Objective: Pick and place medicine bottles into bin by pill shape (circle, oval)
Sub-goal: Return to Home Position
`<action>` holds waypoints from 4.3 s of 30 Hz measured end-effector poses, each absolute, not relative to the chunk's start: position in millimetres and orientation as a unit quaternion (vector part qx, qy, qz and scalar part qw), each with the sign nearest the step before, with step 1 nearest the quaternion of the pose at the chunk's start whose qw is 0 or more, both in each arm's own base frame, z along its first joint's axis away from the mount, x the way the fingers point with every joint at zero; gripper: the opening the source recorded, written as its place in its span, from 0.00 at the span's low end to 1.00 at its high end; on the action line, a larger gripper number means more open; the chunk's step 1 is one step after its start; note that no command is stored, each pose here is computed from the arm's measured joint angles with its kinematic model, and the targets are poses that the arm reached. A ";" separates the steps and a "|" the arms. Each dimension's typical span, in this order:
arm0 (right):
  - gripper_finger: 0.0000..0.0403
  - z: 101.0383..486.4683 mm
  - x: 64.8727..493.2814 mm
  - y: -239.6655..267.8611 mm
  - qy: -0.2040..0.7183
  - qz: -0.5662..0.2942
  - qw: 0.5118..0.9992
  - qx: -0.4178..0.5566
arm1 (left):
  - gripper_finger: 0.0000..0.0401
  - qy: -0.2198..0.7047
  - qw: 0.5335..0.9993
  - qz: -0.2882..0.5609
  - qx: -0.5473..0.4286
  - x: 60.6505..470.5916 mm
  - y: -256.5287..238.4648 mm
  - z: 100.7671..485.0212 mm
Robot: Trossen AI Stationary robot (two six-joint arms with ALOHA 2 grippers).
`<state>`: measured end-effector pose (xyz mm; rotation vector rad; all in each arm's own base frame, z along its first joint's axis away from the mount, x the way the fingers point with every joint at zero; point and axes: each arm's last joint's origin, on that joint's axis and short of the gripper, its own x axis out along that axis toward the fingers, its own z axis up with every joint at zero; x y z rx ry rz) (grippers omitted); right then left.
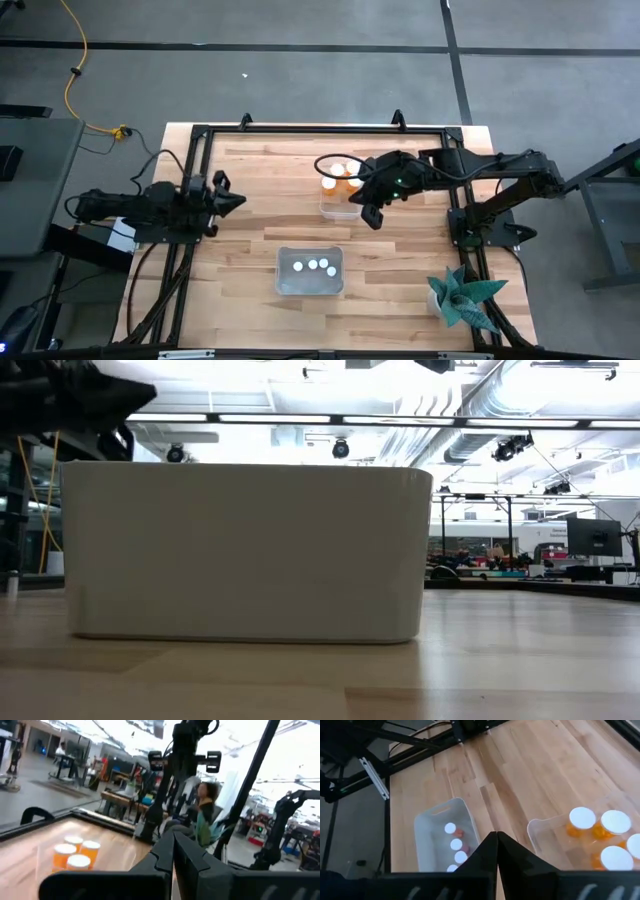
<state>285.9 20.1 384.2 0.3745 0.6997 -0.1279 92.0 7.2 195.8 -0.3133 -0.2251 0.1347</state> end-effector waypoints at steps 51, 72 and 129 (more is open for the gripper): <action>0.00 169.1 97.5 -2.0 -0.004 -0.035 0.984 0.173 | 0.00 -0.077 0.980 0.037 -0.181 96.4 5.4 180.1; 0.00 166.4 100.0 -3.0 0.016 -0.053 0.996 0.064 | 0.00 -0.075 0.980 0.037 -0.181 96.5 5.4 179.7; 0.00 166.2 100.0 -3.0 0.016 -0.052 0.996 0.064 | 0.00 -0.075 0.980 0.038 -0.181 96.5 5.4 179.7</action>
